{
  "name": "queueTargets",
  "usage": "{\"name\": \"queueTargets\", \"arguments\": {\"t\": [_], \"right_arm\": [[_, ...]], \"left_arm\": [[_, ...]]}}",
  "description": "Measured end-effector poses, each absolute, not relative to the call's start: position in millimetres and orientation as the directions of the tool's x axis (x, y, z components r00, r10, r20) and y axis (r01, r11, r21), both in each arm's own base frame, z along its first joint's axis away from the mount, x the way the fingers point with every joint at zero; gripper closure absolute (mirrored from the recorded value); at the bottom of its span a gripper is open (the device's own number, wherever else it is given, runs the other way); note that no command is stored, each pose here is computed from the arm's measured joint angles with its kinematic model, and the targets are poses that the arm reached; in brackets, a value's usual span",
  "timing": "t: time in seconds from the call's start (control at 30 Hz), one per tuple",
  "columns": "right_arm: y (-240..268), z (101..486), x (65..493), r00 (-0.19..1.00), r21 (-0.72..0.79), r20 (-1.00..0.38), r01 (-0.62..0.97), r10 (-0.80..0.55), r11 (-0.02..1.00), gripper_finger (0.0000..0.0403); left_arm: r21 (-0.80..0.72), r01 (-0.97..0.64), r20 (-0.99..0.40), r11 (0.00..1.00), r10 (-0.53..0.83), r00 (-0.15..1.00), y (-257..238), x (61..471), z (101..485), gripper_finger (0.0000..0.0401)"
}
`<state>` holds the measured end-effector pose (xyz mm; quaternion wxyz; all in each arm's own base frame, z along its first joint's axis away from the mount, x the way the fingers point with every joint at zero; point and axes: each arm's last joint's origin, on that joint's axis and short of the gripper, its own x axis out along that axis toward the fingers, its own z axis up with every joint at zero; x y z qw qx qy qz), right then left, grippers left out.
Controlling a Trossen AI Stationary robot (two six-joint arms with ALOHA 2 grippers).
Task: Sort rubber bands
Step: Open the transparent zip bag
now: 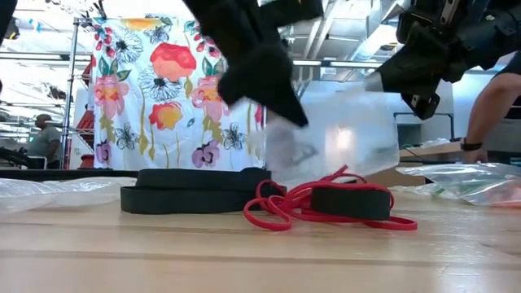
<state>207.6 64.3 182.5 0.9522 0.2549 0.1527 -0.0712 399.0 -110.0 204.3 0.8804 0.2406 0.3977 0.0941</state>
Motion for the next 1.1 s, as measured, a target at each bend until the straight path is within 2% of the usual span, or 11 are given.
{"name": "queueTargets", "arguments": {"t": [0.13, 0.23, 0.33, 0.53, 0.7, 0.83, 0.97, 1.1], "right_arm": [[65.4, 193.4, 211.1, 0.975, 0.494, -0.214, 0.163, -0.062, 0.854, 0.0362], [68.7, 202.6, 215.6, 0.992, 0.474, -0.089, 0.121, -0.089, 0.872, 0.0362], [72.0, 202.3, 221.4, 0.996, 0.505, -0.029, 0.086, -0.083, 0.859, 0.0362], [82.1, 195.8, 243.4, 0.997, 0.537, -0.073, 0.055, -0.019, 0.842, 0.0362], [89.6, 207.5, 255.5, 0.998, 0.406, -0.047, -0.015, 0.037, 0.914, 0.0362], [90.6, 207.2, 255.8, 0.995, 0.305, -0.096, -0.006, 0.038, 0.952, 0.0362], [87.9, 200.7, 252.0, 0.981, 0.183, -0.192, 0.045, -0.009, 0.982, 0.0362], [86.2, 200.1, 248.4, 0.973, 0.148, -0.228, 0.075, -0.04, 0.986, 0.0362]], "left_arm": [[0.482, 0.017, -0.647, 0.876, 0.342, 0.681, -114.6, 389.1, 235.0, 0.0397], [0.431, 0.034, -0.675, 0.902, 0.298, 0.675, -115.0, 383.8, 241.4, 0.0396], [0.382, 0.039, -0.684, 0.924, 0.254, 0.684, -116.2, 382.1, 245.9, 0.0397], [0.507, -0.004, -0.652, 0.862, 0.387, 0.652, -116.4, 379.9, 240.6, 0.0398], [0.6, -0.077, -0.629, 0.796, 0.529, 0.57, -109.7, 371.0, 237.5, 0.0398], [0.6, -0.088, -0.649, 0.795, 0.548, 0.528, -109.1, 365.1, 234.6, 0.0398], [0.596, -0.081, -0.651, 0.799, 0.539, 0.534, -115.6, 362.6, 234.4, 0.0398], [0.595, -0.059, -0.653, 0.802, 0.524, 0.547, -124.8, 359.5, 234.3, 0.0398]]}}
